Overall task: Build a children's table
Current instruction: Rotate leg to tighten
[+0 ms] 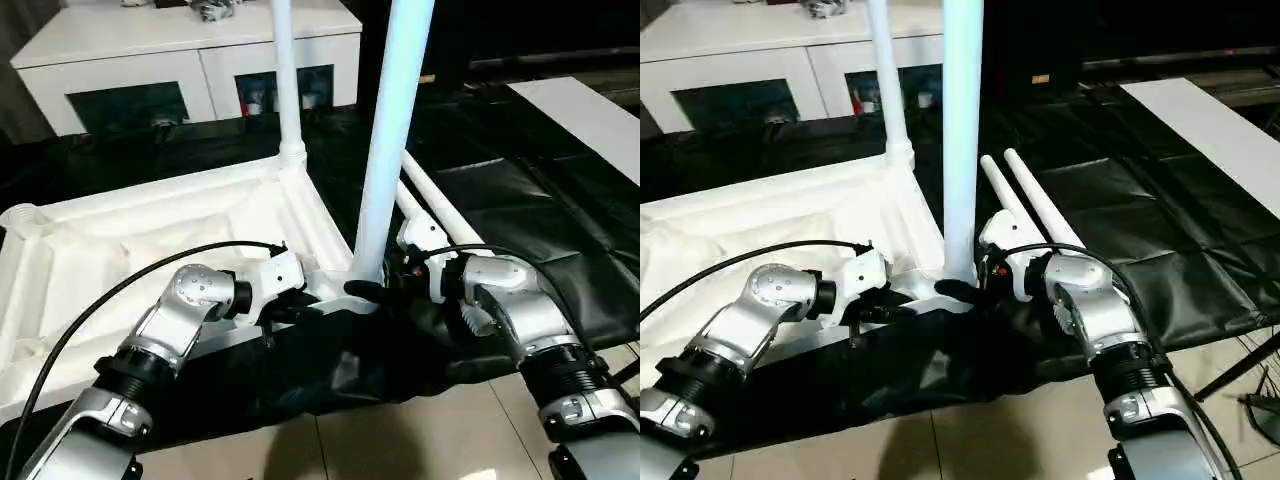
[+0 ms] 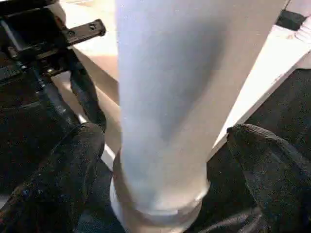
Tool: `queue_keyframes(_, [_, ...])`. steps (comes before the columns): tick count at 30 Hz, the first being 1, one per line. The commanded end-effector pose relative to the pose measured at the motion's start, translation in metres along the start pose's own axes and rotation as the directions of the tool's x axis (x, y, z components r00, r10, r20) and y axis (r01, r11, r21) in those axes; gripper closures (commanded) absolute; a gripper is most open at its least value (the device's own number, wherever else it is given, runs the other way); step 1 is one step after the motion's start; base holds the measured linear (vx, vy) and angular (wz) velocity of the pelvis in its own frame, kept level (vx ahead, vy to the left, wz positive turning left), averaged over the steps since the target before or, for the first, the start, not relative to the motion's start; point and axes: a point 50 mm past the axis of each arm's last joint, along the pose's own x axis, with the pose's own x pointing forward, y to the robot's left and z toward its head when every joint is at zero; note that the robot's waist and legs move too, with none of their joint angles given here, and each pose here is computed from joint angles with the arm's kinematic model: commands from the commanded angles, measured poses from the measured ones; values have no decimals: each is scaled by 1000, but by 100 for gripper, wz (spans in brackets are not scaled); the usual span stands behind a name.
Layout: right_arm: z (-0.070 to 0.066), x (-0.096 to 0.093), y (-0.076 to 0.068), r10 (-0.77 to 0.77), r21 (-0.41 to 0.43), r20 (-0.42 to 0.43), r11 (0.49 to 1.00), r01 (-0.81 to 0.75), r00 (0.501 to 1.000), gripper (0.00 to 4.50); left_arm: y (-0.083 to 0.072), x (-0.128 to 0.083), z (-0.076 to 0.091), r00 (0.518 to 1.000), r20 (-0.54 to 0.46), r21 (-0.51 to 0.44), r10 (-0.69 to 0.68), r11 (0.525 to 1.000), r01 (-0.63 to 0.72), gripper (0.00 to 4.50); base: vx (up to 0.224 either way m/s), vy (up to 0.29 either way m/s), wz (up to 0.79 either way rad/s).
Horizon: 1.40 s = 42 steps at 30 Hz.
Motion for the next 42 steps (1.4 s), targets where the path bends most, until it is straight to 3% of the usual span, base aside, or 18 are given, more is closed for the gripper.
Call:
queue_keyframes(1, [4, -3, 3, 33, -28, 16, 999, -33, 999, 0, 7, -6, -7, 997, -53, 0, 49, 999, -49, 366, 0, 0, 0])
queue_keyframes(3, [3, -5, 4, 48, -23, 10, 999, -47, 999, 0, 6, -6, -7, 998, -50, -8, 37, 999, -37, 366, 0, 0, 0])
queue_keyframes(4, [0, -5, 3, 46, -21, 0, 999, -46, 999, 0, 4, -6, -8, 999, -49, -11, 19, 1000, -19, 402, 0, 0, 0])
queue_keyframes(10, [-6, -2, 1, 40, -5, -16, 999, -40, 999, 0, 2, -6, -10, 999, -48, -30, -8, 1000, 7, 442, 0, 0, 0])
queue_keyframes(20, [-8, 14, -4, 7, 10, -17, 1000, -7, 1000, 0, 0, -6, -10, 999, -39, -27, -30, 999, 29, 447, 0, 0, 0])
queue_keyframes(23, [-6, 20, -5, -4, 27, 8, 1000, 4, 1000, 19, -1, -7, -11, 999, -39, -31, -30, 999, 29, 449, 0, 0, 0])
queue_keyframes(38, [-13, 23, -5, 25, -9, -28, 1000, -25, 999, 148, -2, -11, -15, 999, -53, -39, -14, 999, 12, 450, 0, 0, 0])
queue_keyframes(42, [-20, 29, -3, -18, 40, -43, 999, 19, 999, 175, 0, -12, -18, 997, -66, -76, 36, 996, -41, 450, 0, 0, 0])
